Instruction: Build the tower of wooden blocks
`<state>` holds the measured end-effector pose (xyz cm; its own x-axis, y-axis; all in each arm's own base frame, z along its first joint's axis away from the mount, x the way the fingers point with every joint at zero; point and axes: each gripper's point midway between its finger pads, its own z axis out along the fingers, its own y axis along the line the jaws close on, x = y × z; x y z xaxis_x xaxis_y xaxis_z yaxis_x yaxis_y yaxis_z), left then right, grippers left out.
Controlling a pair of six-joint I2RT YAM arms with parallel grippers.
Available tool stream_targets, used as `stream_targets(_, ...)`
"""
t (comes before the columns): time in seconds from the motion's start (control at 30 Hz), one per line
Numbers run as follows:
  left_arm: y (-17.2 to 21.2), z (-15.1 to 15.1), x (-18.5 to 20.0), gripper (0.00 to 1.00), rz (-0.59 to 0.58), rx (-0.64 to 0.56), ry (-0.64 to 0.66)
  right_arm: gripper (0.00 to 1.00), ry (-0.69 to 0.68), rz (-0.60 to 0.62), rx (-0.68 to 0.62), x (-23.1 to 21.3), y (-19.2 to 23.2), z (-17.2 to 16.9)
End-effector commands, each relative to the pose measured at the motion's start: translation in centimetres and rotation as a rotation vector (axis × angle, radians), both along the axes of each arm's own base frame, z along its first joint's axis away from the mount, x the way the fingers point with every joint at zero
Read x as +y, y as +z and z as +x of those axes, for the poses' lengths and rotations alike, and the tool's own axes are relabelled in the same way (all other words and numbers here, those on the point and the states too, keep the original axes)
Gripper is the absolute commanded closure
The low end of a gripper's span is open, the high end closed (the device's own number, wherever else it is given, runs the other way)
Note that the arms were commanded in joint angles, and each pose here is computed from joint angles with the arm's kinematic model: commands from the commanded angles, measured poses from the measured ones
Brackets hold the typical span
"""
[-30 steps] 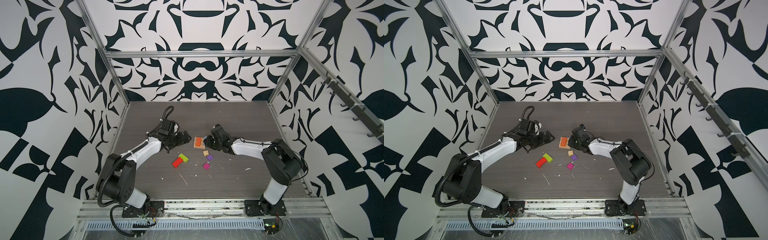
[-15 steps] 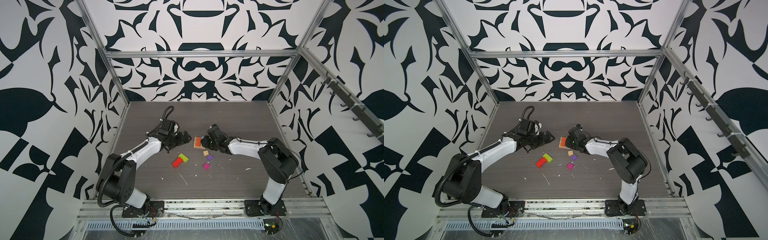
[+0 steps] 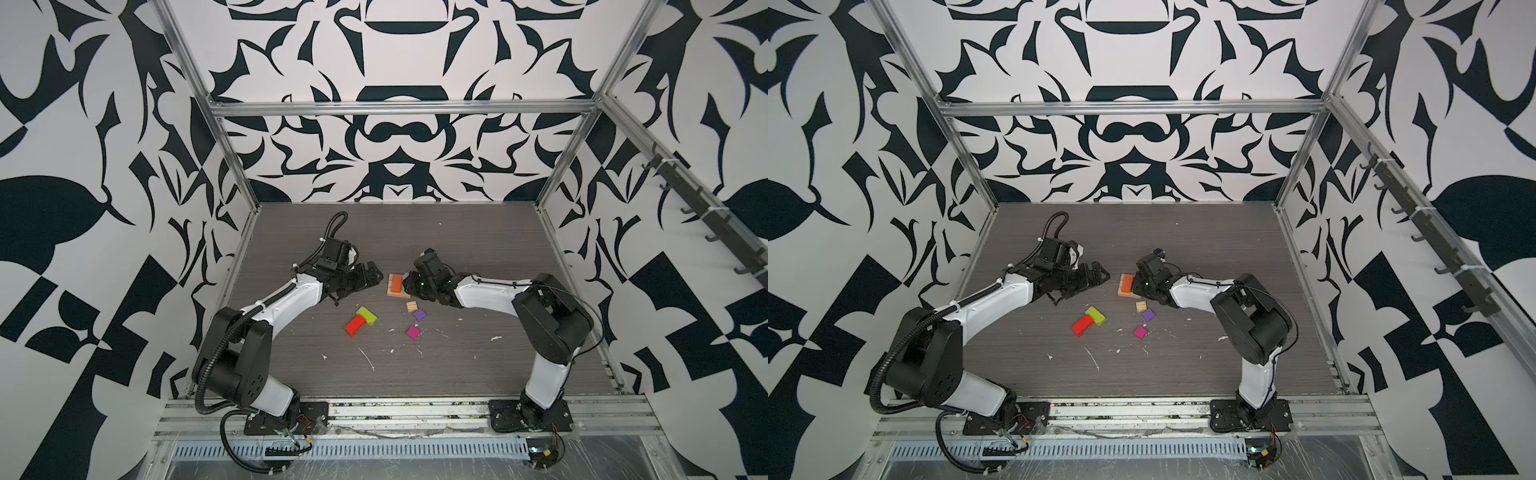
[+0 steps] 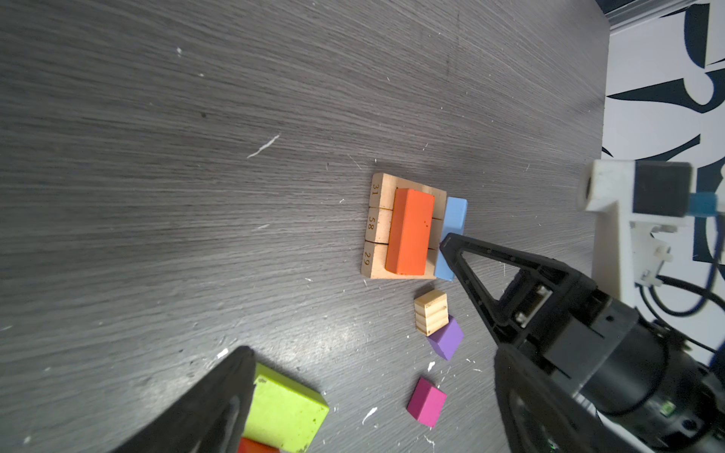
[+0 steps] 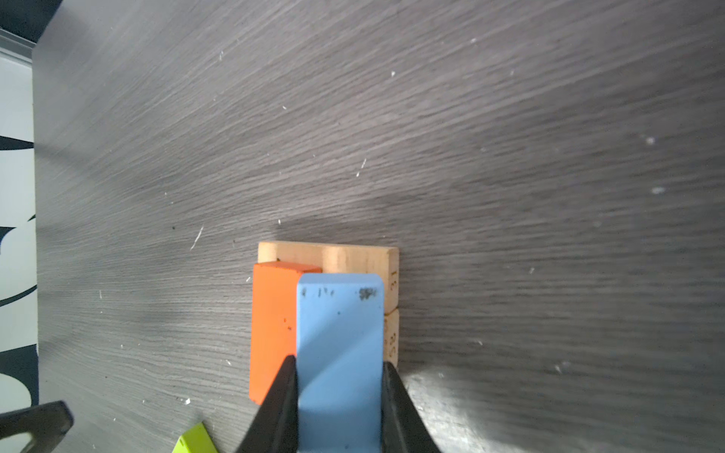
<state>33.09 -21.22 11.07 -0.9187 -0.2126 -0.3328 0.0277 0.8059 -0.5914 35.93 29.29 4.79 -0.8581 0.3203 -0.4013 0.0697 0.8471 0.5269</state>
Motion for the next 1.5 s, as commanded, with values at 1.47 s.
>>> stream_targets(1.47, 0.32, 0.18, 0.03, 0.03, -0.01, -0.01, 0.003, 0.58, 0.033, 0.016, -0.063, 1.47, 2.24, 0.82)
